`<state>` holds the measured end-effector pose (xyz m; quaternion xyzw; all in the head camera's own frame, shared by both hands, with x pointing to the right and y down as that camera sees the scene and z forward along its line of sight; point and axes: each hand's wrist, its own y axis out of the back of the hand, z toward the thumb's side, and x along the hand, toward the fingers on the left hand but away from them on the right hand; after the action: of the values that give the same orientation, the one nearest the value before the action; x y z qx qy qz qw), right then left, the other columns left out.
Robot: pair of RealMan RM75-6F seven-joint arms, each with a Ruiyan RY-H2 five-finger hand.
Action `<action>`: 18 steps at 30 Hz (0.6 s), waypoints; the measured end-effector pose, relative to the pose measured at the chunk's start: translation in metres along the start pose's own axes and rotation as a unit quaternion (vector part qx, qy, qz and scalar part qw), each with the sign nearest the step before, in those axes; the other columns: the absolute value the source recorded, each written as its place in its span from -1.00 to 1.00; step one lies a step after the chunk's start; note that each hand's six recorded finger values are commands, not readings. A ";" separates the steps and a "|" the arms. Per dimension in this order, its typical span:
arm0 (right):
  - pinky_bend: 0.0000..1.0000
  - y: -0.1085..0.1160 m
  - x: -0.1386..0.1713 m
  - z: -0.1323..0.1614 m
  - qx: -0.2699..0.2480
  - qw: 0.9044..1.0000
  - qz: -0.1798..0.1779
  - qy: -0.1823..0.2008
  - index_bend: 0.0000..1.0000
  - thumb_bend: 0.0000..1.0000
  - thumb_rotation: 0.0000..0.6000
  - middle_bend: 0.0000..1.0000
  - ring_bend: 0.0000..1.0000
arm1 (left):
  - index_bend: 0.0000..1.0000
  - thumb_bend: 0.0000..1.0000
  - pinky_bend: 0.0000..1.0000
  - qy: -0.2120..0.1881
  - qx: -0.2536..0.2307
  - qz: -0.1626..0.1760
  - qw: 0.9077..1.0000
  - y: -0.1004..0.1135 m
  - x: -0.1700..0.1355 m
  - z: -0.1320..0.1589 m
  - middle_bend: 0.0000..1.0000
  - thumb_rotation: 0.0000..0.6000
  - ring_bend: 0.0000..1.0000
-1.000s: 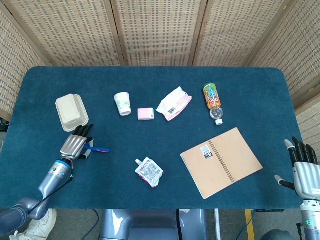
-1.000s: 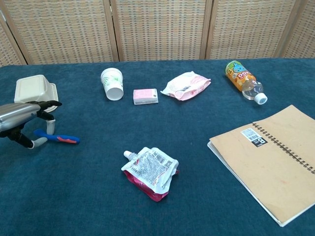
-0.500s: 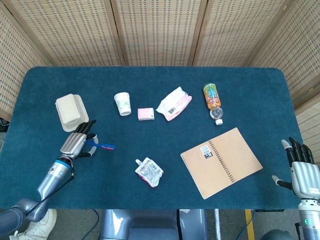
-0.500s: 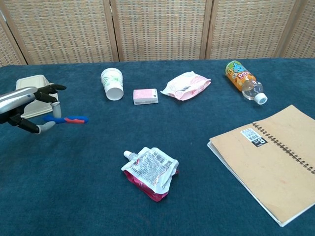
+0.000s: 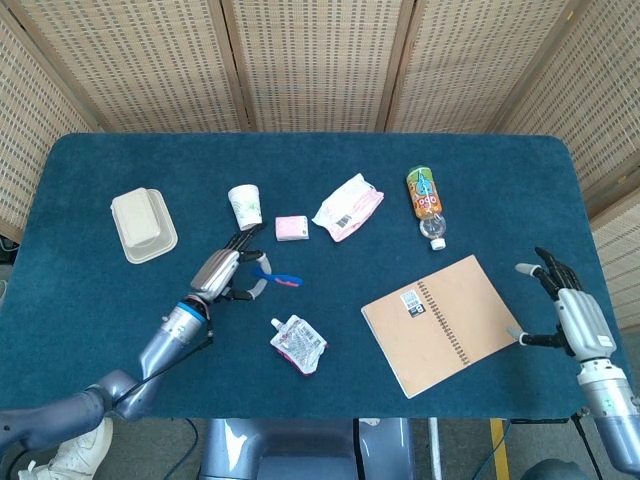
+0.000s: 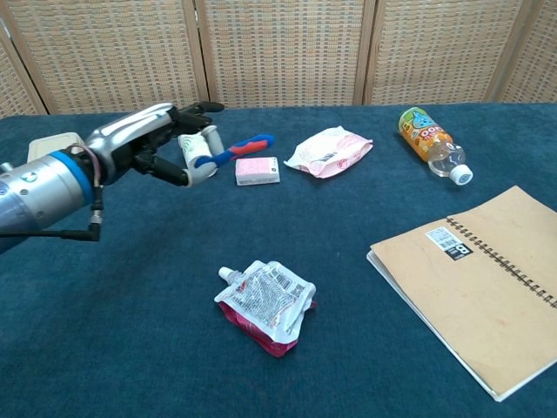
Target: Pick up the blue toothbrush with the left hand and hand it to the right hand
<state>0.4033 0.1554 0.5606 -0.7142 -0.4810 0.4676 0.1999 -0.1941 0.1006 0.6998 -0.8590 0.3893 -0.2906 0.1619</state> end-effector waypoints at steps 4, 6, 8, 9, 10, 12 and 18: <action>-1.00 -0.001 -0.022 0.028 -0.035 0.999 0.022 0.030 -0.08 -0.86 1.00 -1.00 -1.00 | 0.57 -0.08 -1.00 -0.014 -0.039 -0.009 0.999 -0.025 0.022 0.026 -1.00 1.00 -1.00; -1.00 -0.004 -0.031 0.040 -0.041 0.998 0.038 0.036 -0.08 -0.81 1.00 -1.00 -1.00 | 0.58 -0.08 -1.00 -0.017 -0.052 -0.015 0.998 -0.033 0.030 0.035 -1.00 1.00 -1.00; -1.00 -0.008 -0.037 0.049 -0.046 0.997 0.050 0.039 -0.08 -0.77 1.00 -1.00 -1.00 | 0.58 -0.08 -1.00 -0.019 -0.071 -0.021 0.997 -0.042 0.039 0.045 -1.00 1.00 -1.00; -1.00 -0.010 -0.041 0.055 -0.047 0.996 0.057 0.041 -0.07 -0.76 1.00 -1.00 -1.00 | 0.58 -0.08 -1.00 -0.020 -0.080 -0.024 0.996 -0.045 0.042 0.049 -1.00 1.00 -1.00; -1.00 -0.011 -0.043 0.059 -0.046 0.996 0.059 0.043 -0.07 -0.75 1.00 -1.00 -1.00 | 0.58 -0.08 -1.00 -0.022 -0.089 -0.026 0.995 -0.049 0.046 0.054 -1.00 1.00 -1.00; -1.00 -0.015 -0.046 0.067 -0.043 0.996 0.064 0.048 -0.05 -0.73 1.00 -1.00 -1.00 | 0.58 -0.08 -1.00 -0.023 -0.102 -0.030 0.994 -0.053 0.049 0.060 -1.00 1.00 -1.00; -1.00 -0.030 -0.058 0.091 -0.037 0.994 0.078 0.065 -0.02 -0.70 1.00 -1.00 -1.00 | 0.57 -0.08 -1.00 -0.033 -0.130 -0.048 0.990 -0.065 0.060 0.083 -1.00 1.00 -1.00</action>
<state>0.3039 0.1035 0.5664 -0.7849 -0.4269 0.4166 0.1676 -0.0725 0.1011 0.6902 -0.8996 0.3765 -0.2162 0.0472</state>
